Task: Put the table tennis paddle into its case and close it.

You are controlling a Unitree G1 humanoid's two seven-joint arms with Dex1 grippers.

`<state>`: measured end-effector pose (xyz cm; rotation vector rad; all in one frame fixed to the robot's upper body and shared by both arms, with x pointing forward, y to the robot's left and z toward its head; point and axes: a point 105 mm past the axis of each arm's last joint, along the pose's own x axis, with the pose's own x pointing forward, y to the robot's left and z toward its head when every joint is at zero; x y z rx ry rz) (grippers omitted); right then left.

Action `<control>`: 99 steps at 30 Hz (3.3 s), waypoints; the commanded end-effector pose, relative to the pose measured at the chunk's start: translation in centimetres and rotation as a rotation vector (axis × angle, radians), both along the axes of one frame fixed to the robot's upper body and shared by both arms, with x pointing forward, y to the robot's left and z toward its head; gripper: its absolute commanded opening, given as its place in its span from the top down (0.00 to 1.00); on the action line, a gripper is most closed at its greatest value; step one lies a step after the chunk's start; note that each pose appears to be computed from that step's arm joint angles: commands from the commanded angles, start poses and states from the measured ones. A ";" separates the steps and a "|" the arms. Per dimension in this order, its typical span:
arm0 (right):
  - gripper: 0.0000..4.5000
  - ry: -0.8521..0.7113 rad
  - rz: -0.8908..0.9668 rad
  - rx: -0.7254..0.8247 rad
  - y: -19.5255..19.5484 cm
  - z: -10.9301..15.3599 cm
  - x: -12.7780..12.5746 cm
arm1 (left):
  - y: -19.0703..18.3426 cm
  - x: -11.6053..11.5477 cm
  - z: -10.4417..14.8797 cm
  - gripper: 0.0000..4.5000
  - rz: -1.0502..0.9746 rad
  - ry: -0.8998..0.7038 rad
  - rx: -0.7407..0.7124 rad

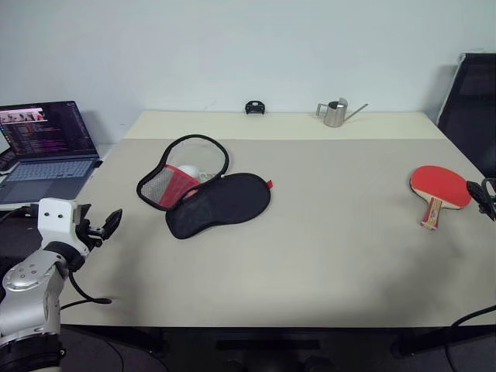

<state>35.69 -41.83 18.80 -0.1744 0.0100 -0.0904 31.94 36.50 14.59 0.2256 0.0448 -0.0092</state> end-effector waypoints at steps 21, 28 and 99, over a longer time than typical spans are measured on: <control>0.41 0.107 0.929 0.088 20.4 4.1 -5.4 | -2.5 0.8 -0.4 0.19 -0.376 0.186 -0.106; 0.41 0.120 0.974 0.091 22.0 4.1 -5.9 | -4.3 -0.6 -1.5 0.19 -0.503 0.308 -0.179; 0.40 0.070 0.871 0.113 21.2 4.0 -5.4 | -20.4 4.9 -6.5 1.00 -0.793 0.350 0.265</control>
